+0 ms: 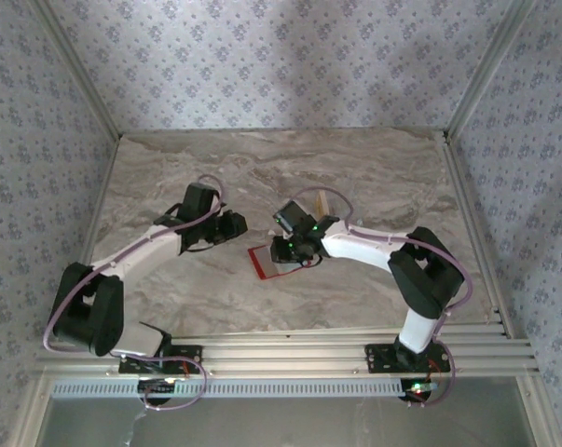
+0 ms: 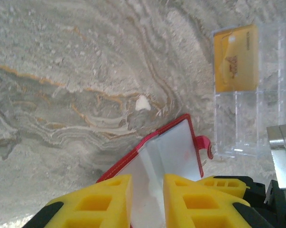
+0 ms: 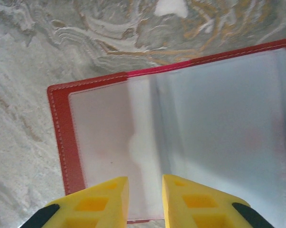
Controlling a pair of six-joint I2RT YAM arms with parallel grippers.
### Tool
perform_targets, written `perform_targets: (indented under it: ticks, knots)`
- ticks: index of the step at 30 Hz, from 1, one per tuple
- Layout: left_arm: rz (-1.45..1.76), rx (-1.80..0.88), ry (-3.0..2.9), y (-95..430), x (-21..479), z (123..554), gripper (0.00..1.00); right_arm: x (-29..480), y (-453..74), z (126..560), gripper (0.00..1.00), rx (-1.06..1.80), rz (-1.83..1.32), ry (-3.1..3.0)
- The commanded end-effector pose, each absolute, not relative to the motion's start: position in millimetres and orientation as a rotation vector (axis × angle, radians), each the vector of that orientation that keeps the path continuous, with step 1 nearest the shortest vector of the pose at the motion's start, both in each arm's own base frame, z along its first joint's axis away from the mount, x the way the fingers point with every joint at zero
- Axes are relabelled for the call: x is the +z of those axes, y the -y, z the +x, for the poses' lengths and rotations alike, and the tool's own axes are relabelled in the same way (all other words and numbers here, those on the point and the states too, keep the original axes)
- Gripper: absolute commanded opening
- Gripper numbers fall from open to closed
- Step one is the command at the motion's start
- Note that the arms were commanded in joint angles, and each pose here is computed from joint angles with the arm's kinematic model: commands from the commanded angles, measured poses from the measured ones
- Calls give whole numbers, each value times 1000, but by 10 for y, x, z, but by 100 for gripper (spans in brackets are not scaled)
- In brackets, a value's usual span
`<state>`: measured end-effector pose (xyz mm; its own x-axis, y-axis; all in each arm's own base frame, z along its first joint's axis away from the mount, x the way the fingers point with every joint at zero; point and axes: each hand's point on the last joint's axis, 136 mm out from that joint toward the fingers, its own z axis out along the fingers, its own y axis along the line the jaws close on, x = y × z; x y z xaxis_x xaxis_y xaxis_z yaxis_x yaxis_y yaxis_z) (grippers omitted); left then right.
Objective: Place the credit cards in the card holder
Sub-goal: Rotate the card holder at the center of the table.
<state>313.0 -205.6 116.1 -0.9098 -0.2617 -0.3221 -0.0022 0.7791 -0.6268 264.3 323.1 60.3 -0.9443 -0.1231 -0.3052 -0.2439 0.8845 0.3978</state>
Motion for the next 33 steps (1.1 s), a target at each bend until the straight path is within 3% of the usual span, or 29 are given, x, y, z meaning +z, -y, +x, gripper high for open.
perform_targets:
  ticks: [1,8,18,27,33]
  knots:
    - [-217,-915,-2636,2070,1075,3043,23,382,-3311,2503,27,687,-264,-2853]
    - [-221,-903,-2683,2088,947,3050,23,263,-3606,2482,26,868,-193,-2852]
    - [-214,-924,-2744,2162,754,3057,25,454,-3714,2819,29,1011,2,-2700]
    - [-178,-960,-2754,2252,717,3053,25,744,-3473,2805,43,762,-188,-2712]
    - [-144,-956,-2766,2317,698,3037,25,1005,-3030,2940,44,570,-206,-2694]
